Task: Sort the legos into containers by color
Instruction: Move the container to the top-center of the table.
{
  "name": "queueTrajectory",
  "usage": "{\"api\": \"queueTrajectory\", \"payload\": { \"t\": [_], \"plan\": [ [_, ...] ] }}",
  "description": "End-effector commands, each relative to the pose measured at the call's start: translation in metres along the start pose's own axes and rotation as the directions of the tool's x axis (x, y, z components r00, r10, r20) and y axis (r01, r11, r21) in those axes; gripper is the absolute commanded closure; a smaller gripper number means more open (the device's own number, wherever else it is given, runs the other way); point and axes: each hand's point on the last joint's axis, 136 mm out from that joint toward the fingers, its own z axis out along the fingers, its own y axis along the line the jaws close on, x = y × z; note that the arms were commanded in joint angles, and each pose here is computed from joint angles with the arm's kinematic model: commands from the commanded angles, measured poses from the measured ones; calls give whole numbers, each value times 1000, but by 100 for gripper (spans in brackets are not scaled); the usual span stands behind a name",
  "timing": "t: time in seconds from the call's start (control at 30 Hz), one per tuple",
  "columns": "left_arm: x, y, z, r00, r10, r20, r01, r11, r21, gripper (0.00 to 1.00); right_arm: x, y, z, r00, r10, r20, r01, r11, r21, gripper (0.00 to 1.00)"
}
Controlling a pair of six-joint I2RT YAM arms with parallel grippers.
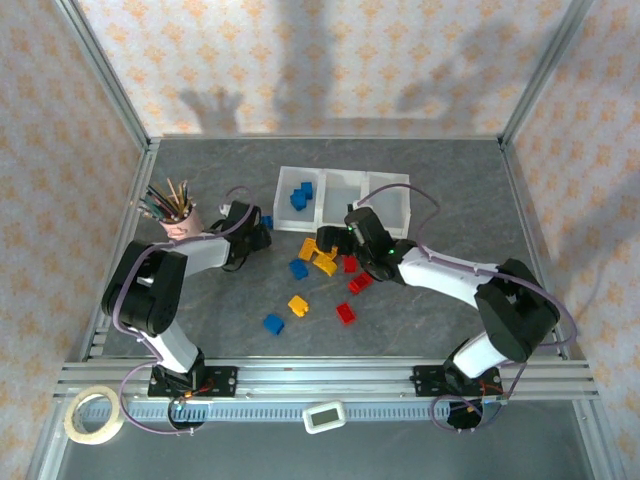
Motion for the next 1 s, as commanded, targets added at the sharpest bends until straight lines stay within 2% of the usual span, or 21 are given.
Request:
{"api": "queueTrajectory", "payload": {
  "t": [0.0,0.3,0.57,0.73,0.97],
  "plan": [
    [-18,-19,2,999,29,44,-31,998,48,28,-12,3,1,999,-21,30,20,1000,22,0],
    [-37,-39,14,994,87,66,-90,995,41,17,-13,1,4,999,-36,25,35,999,40,0],
    [-48,-39,35,993,108,48,-106,994,-38,16,-13,1,3,999,-35,24,34,998,45,0],
    [-43,-33,50,995,98,29,-96,992,-77,20,-15,1,1,999,-35,28,34,998,45,0],
    [-34,-29,53,995,95,6,-94,992,-84,39,-18,2,-1,999,-38,34,36,998,46,0]
  ]
}}
